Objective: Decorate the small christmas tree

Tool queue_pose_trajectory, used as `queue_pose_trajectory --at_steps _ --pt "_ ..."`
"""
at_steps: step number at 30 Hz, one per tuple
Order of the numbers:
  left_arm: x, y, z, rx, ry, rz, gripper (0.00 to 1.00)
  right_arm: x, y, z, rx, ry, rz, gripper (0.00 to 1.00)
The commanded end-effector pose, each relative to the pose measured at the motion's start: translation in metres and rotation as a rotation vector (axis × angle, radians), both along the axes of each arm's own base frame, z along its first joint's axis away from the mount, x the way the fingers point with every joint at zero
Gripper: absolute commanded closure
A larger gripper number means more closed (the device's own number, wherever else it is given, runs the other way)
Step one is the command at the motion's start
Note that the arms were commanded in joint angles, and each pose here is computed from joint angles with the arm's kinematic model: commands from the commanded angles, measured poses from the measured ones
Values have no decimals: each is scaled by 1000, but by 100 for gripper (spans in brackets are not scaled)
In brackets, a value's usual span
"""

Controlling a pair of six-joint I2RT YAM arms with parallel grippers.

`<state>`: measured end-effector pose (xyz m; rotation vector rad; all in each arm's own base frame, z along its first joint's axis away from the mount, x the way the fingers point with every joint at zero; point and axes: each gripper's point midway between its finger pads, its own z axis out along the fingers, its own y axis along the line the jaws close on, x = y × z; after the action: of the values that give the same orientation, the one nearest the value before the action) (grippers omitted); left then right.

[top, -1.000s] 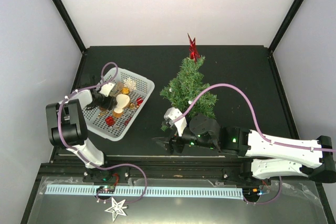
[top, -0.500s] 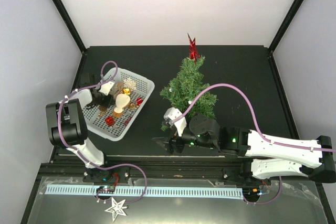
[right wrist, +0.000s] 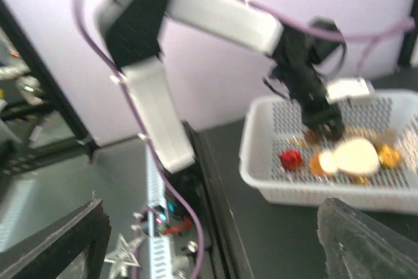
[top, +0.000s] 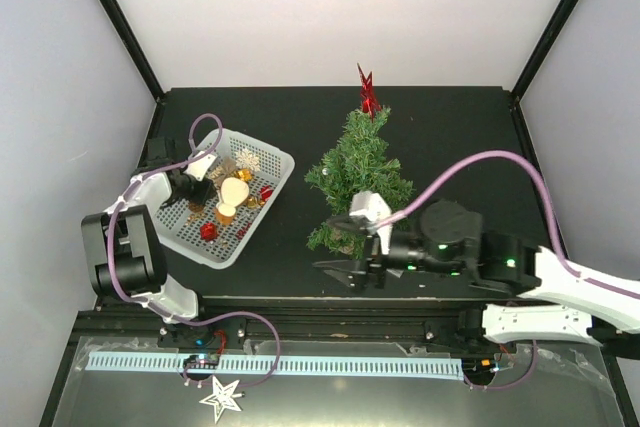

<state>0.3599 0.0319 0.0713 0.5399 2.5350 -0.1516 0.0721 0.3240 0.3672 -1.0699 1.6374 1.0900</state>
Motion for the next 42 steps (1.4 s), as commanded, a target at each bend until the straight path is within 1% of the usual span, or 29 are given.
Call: queue_pose_trajectory --at_steps 1,3,6,9,11,14,16,18,20,23,24,27,28,31,36,42 --pt "-4 -4 18 -14 -20 -33 72 -38 -23 47 91 -22 204 12" --pt "-5 -5 21 -23 -23 -34 72 -50 -27 52 92 -5 266 12" --pt "-8 -8 25 -36 -26 -37 72 -53 -38 55 98 3 267 11" --pt "-12 -11 32 -45 -35 -44 72 -24 -63 59 141 -32 71 11" --pt "-13 -13 39 -48 -52 -48 72 6 -92 66 221 -59 -141 11" --pt "-15 -16 51 -58 -74 -53 72 31 -142 82 401 -72 -366 8" --pt "-15 -18 59 -67 -88 -56 72 48 -164 78 429 -72 -508 7" --pt "-15 -20 68 -79 -100 -59 72 71 -176 64 359 -65 -677 7" --pt "-15 -23 79 -97 -113 -63 72 92 -183 47 245 -69 -844 6" --pt "-18 -31 97 -136 -137 -82 72 117 -185 25 102 -67 -1011 5" --pt "-20 -36 104 -157 -145 -92 72 124 -189 18 87 -40 -1052 5" --pt "-25 -50 130 -227 -170 -130 72 145 -198 -9 67 65 -1115 5" --pt "-28 -56 141 -259 -184 -149 72 155 -207 -20 67 109 -1158 5" --pt "-39 -75 177 -324 -255 -214 72 166 -215 -45 66 210 -1178 5" --pt "-55 -108 225 -433 -347 -318 72 171 -233 -58 73 224 -1262 5" --pt "-77 -165 260 -567 -345 -510 72 177 -228 -78 63 279 -1246 5"
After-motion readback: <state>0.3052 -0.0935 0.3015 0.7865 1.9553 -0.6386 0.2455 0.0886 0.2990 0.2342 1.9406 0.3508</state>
